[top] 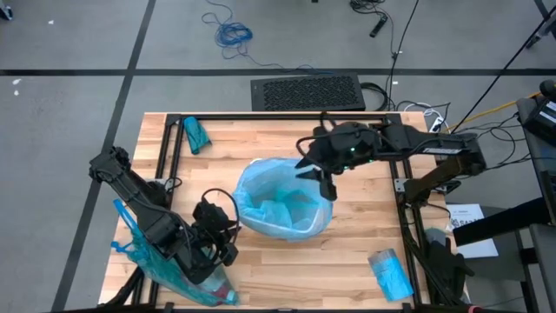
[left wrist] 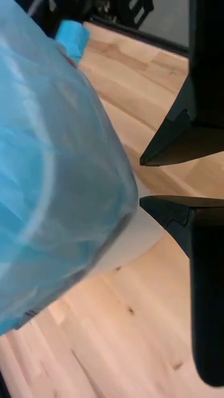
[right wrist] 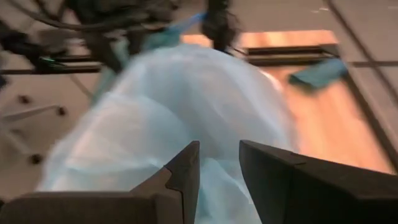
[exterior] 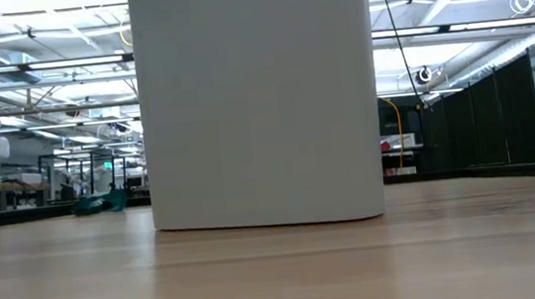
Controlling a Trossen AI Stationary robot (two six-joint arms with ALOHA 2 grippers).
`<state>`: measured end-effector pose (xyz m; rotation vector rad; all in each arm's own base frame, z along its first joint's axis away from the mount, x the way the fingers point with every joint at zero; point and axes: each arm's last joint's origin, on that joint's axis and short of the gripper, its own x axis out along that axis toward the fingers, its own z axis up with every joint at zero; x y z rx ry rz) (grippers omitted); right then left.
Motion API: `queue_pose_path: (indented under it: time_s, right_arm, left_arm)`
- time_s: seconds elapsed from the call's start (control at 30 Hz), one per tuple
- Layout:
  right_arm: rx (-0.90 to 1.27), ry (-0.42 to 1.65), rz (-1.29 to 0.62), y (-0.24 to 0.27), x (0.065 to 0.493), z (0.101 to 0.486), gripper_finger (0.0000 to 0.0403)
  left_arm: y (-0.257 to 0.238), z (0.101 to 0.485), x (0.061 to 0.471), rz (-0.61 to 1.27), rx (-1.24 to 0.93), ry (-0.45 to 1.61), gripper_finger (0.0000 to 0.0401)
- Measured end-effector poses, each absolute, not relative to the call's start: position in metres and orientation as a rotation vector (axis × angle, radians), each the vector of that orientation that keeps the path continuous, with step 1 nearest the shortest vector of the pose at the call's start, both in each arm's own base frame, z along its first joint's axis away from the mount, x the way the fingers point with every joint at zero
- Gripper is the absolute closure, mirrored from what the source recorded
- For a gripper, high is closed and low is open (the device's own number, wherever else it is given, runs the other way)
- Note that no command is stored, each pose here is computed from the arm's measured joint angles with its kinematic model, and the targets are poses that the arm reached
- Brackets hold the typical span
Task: Place trash/remove bag and relplace
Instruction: Insert the new blue trash bag into the white trash bin
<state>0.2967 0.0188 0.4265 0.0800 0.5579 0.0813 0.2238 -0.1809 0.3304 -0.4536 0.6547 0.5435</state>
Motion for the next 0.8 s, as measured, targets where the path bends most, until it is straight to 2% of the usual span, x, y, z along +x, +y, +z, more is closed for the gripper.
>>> queue_pose_path:
  time_s: [0.23, 0.43, 0.6, 0.8]
  right_arm:
    - [0.083, 0.731, -0.194, -0.008, 0.274, 0.418, 0.0298]
    - [0.125, 0.788, -0.289, -0.037, 0.268, 0.414, 0.0298]
    - [0.208, 0.804, -0.250, -0.064, 0.269, 0.409, 0.0298]
    - [0.424, 0.842, -0.079, -0.090, 0.274, 0.366, 0.0298]
  left_arm:
    - [-0.192, 0.337, 0.223, 0.511, -0.491, 0.524, 0.0318]
    - [-0.204, 0.315, 0.235, 0.549, -0.495, 0.556, 0.0318]
    - [-0.208, 0.305, 0.244, 0.585, -0.512, 0.537, 0.0318]
    - [-0.199, 0.303, 0.253, 0.617, -0.468, 0.522, 0.0318]
